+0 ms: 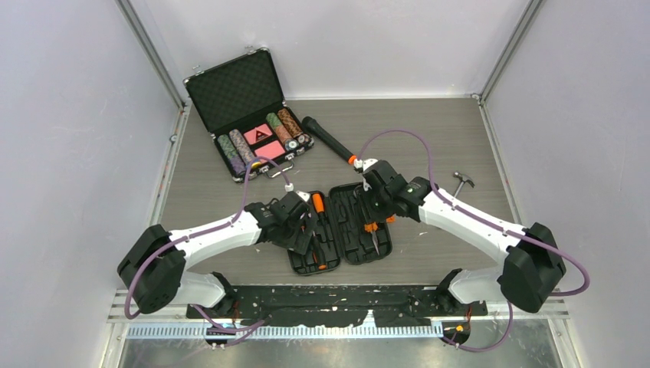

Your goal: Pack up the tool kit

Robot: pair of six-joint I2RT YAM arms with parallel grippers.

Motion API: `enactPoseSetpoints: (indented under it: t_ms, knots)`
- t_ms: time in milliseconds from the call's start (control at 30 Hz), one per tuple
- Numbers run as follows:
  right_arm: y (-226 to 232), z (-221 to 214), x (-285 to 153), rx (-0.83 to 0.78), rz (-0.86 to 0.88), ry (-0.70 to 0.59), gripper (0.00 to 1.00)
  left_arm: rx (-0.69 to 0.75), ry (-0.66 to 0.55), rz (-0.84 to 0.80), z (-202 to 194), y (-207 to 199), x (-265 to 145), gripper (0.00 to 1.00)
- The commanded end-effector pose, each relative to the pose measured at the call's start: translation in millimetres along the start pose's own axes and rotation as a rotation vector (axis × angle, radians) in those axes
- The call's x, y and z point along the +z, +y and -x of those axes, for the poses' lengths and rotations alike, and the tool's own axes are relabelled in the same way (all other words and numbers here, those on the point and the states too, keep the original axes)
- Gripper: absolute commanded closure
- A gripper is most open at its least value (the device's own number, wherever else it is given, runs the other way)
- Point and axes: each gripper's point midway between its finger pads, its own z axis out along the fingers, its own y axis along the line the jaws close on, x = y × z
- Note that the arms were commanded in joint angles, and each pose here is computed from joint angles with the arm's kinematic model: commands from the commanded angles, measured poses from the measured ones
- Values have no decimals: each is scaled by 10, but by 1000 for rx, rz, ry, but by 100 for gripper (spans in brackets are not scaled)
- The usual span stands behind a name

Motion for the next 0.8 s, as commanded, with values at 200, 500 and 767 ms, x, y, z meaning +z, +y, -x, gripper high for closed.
enactPoseSetpoints:
  t_ms: [200,500,767]
  knots:
    - [5,262,425,-56,131,-35,60,-17,-23,-23,21,-18,-33,7]
    - [-32,-11,733,-47,117,64,83,-17,-22,-22,18,-18,-28,7]
    - [-146,-164,804,-52,-57,85,94,-18,-23,-23,26,-21,-33,7]
